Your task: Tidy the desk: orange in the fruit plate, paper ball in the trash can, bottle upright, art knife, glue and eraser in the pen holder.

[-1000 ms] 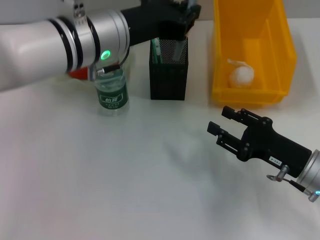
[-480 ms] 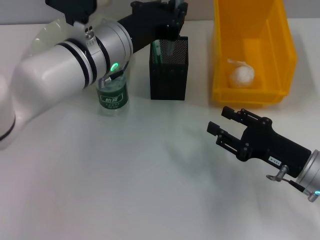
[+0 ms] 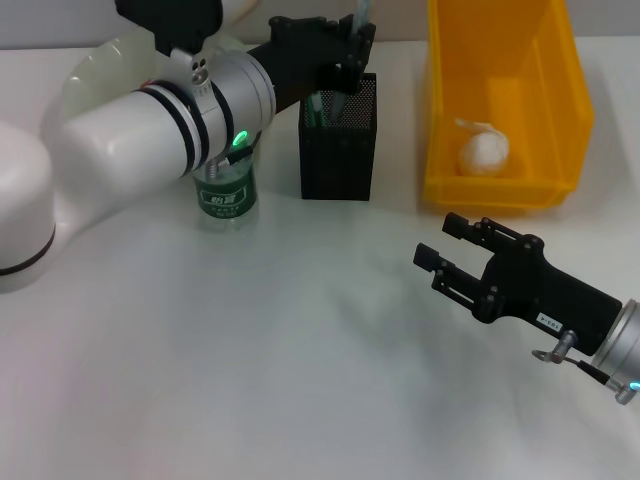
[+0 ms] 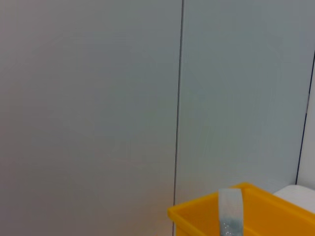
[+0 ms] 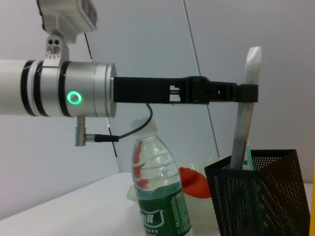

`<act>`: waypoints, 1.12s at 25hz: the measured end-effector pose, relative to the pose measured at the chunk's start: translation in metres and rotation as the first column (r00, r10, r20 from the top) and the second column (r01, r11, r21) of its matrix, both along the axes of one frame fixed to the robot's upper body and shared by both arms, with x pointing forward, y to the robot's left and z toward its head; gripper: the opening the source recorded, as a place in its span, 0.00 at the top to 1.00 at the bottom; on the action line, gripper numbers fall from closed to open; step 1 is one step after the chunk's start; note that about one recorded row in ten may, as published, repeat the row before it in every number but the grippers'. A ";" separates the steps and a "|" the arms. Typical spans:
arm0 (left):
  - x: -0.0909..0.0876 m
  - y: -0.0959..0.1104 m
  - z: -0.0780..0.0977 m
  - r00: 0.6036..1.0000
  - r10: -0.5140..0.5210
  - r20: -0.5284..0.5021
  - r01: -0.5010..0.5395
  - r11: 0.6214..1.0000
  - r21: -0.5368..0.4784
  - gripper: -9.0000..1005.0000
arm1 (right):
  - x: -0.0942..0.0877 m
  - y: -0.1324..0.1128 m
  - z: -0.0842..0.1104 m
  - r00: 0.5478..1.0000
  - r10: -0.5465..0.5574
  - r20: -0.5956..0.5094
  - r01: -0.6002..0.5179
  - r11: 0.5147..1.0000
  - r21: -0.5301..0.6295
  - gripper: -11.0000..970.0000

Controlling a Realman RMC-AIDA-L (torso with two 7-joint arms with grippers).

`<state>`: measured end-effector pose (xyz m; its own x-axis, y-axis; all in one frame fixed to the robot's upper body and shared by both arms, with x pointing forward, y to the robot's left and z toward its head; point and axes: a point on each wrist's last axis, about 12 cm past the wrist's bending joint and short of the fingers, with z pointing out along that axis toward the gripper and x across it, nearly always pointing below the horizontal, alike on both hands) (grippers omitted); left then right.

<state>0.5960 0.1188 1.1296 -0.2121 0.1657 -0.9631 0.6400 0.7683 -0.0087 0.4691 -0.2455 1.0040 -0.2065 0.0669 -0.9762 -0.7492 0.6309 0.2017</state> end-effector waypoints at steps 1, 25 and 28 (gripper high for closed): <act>0.001 0.000 -0.001 1.000 -0.001 -0.001 0.001 1.000 0.004 0.83 | 0.000 0.000 0.000 1.000 0.001 0.001 -0.001 1.000 0.001 0.38; -0.005 0.016 0.010 0.997 -0.063 -0.041 0.058 0.993 -0.107 0.32 | -0.001 0.001 0.002 1.000 0.009 0.011 -0.010 1.000 0.017 0.38; -0.006 0.019 0.012 0.995 -0.086 -0.047 0.079 0.989 -0.128 0.25 | -0.002 0.001 0.002 1.000 0.011 0.013 -0.011 1.000 0.019 0.38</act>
<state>0.5904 0.1379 1.1416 -0.2530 0.0631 -0.9654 0.6975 0.7034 -0.1368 0.4676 -0.2448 1.0064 -0.1946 0.0831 -0.9774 -0.7587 0.6188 0.2037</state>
